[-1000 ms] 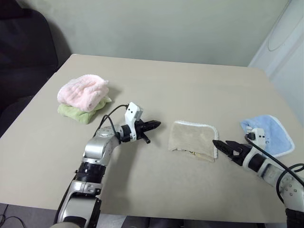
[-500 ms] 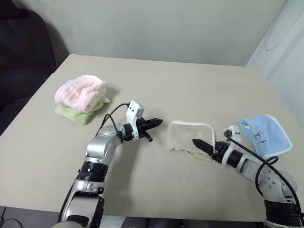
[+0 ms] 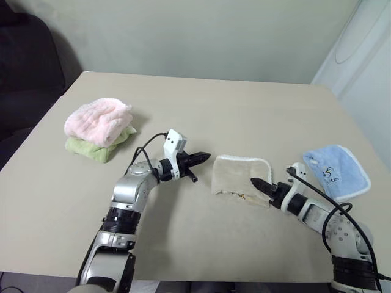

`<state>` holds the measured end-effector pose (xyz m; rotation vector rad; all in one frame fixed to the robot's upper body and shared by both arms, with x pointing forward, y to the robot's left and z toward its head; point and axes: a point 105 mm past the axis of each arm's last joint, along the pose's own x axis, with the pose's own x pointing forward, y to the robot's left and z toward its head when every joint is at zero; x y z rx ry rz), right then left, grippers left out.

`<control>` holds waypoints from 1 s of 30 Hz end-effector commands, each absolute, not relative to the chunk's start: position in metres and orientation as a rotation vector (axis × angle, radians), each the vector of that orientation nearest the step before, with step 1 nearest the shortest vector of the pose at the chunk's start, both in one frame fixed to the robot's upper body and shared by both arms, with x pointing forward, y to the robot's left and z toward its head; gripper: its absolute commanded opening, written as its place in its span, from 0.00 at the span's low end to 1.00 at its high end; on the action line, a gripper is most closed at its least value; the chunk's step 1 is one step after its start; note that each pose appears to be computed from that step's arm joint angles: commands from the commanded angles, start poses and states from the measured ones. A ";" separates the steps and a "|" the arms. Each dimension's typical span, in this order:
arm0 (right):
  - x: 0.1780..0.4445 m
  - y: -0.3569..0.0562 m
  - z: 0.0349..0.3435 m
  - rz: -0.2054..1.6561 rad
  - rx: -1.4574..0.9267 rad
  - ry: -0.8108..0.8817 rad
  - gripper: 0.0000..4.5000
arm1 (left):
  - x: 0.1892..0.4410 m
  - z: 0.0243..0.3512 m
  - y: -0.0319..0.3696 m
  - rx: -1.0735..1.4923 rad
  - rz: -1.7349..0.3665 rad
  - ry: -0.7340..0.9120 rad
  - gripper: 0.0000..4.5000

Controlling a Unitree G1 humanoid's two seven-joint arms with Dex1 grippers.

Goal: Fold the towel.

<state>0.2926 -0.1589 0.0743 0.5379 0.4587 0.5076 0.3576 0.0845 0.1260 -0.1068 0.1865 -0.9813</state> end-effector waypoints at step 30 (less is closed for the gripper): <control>0.282 -0.372 0.188 -0.297 0.688 -0.029 0.00 | 0.360 0.142 0.066 -0.129 -1.032 0.107 0.00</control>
